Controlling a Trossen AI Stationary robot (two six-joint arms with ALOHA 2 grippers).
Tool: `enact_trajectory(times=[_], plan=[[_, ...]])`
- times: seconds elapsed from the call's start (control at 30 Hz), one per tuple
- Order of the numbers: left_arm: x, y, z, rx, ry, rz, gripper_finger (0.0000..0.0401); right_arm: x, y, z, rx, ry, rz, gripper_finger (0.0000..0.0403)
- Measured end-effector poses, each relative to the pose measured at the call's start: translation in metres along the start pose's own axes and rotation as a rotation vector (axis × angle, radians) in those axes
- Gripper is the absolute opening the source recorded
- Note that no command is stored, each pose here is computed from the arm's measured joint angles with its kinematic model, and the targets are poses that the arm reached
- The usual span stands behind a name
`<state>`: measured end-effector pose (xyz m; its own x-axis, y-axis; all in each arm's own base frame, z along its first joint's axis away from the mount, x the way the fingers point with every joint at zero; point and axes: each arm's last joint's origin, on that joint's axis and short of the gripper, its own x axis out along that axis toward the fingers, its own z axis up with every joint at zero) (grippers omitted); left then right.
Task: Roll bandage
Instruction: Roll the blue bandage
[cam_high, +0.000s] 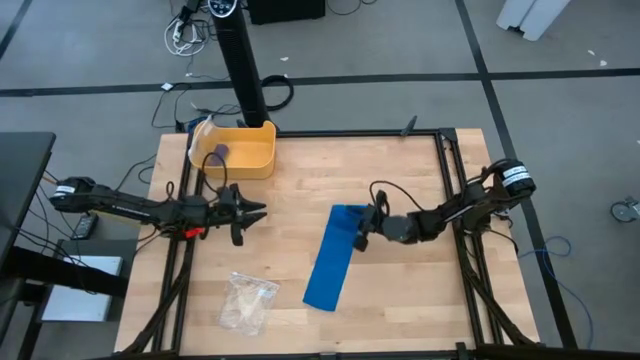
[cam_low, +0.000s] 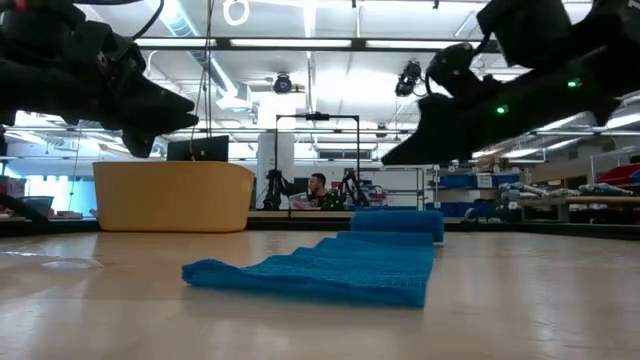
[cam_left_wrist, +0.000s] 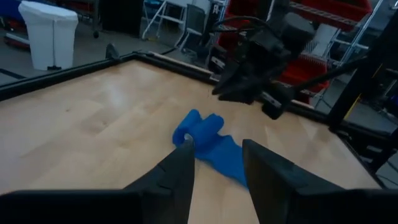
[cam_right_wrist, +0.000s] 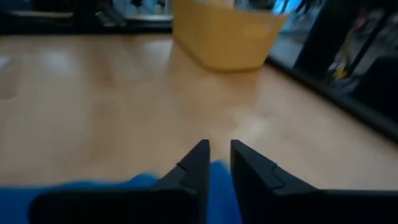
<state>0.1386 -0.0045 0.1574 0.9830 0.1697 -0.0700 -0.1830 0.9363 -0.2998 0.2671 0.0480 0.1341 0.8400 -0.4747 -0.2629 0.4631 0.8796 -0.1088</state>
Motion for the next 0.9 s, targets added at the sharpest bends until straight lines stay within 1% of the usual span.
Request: enact_trajectory(times=[0.1,0.2,0.3,0.47,0.6,0.7,0.77,0.83,0.9], plan=[[0.004,-0.002,-0.002,0.007,0.052,-0.036,0.0142,-0.011,0.011,-0.004,0.047,0.029,0.051,0.0087],[0.012,-0.008,0.003,0.011,0.079,-0.070,0.0136,-0.025,0.019,-0.003,0.104,0.049,0.096,0.0098],[0.025,-0.013,0.005,0.043,0.133,-0.062,0.0124,-0.037,0.021,-0.006,0.146,0.103,0.086,0.0102],[0.061,-0.024,0.003,0.138,0.234,-0.045,0.0097,-0.048,0.021,-0.018,0.187,0.206,0.060,0.0102],[0.097,-0.029,-0.004,0.199,0.259,-0.022,0.0072,-0.048,0.021,-0.024,0.196,0.224,0.032,0.0100],[0.122,-0.021,-0.016,0.200,0.286,0.044,0.0039,-0.045,0.020,-0.026,0.213,0.229,0.012,0.0090],[0.136,-0.012,-0.023,0.171,0.301,0.037,0.0012,-0.045,0.019,-0.028,0.208,0.239,-0.001,0.0082],[0.147,-0.003,-0.031,0.126,0.302,0.014,0.0008,-0.046,0.018,-0.029,0.210,0.238,-0.012,0.0072],[0.156,0.006,-0.039,0.086,0.293,0.020,0.0010,-0.046,0.018,-0.029,0.203,0.241,-0.019,0.0061]])
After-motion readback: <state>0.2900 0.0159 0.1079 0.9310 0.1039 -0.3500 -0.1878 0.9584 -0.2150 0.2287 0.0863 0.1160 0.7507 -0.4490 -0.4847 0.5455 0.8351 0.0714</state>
